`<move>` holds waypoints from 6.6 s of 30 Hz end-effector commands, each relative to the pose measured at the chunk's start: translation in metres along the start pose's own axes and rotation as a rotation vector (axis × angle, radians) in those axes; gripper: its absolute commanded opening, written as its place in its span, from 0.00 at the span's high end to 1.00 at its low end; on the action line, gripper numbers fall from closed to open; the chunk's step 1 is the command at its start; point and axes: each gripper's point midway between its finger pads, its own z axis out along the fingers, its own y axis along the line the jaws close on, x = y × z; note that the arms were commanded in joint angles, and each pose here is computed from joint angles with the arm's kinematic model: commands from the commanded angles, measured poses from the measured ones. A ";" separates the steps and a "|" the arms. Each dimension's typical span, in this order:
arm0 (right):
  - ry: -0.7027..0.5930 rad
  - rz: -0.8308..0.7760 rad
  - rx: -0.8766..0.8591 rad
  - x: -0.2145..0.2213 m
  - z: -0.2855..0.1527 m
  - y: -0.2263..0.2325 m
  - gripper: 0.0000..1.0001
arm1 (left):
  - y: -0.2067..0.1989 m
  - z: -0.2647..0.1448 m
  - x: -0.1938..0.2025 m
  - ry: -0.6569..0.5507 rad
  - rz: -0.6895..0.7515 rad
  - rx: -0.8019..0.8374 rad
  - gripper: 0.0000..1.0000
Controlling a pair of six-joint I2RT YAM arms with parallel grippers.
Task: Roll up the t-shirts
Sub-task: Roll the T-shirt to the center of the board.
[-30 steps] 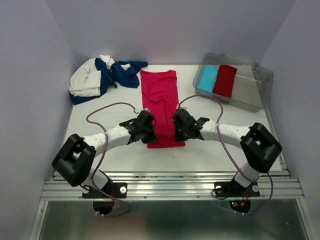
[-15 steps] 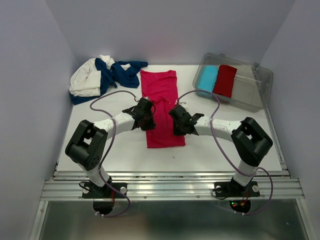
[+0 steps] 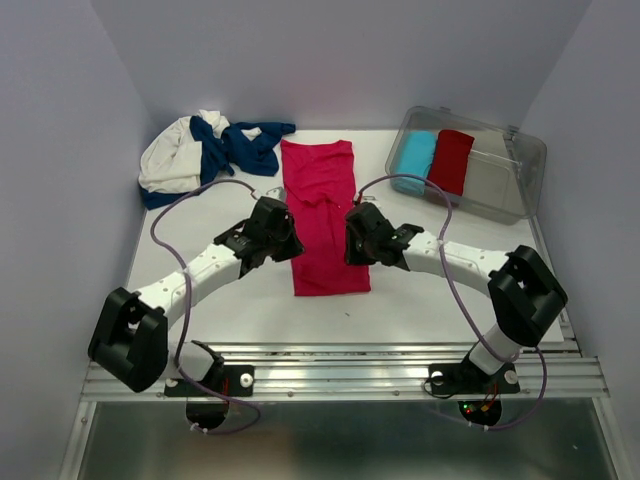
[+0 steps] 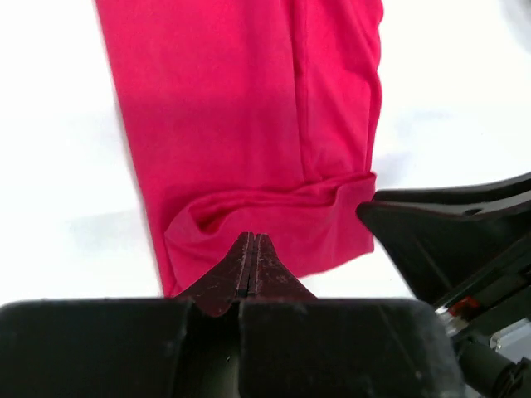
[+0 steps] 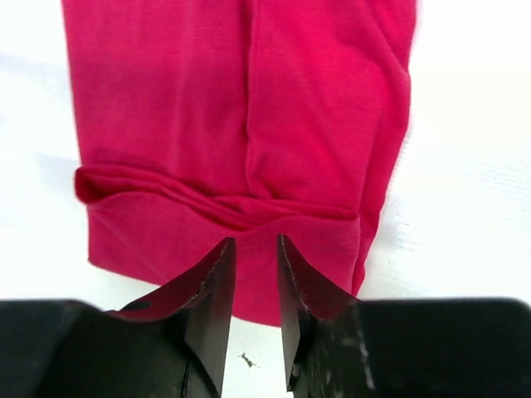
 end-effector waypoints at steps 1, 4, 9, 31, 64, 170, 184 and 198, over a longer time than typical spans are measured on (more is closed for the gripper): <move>-0.013 0.000 -0.079 -0.006 -0.014 0.012 0.67 | 0.009 -0.011 0.027 0.059 -0.042 0.014 1.00; 0.003 -0.012 -0.110 -0.001 -0.016 0.019 0.60 | 0.021 -0.007 0.055 0.118 -0.064 0.019 1.00; 0.043 -0.042 -0.118 0.009 -0.007 0.027 0.52 | 0.021 -0.001 0.078 0.167 -0.086 0.051 1.00; -0.004 0.005 -0.038 -0.002 0.012 0.026 0.99 | 0.058 0.020 0.114 0.226 -0.086 -0.043 1.00; -0.024 -0.016 0.033 -0.006 -0.003 0.004 0.78 | 0.008 0.014 0.047 0.081 -0.051 0.029 1.00; 0.190 0.454 -0.318 0.091 -0.017 -0.050 0.53 | 0.069 0.003 0.109 0.120 -0.276 -0.065 1.00; 0.192 0.453 -0.352 0.085 -0.014 -0.043 0.65 | 0.067 -0.001 0.102 0.080 -0.307 -0.054 0.41; 0.193 0.464 -0.333 0.082 -0.011 -0.043 0.65 | 0.052 0.013 0.090 0.086 -0.303 -0.043 0.69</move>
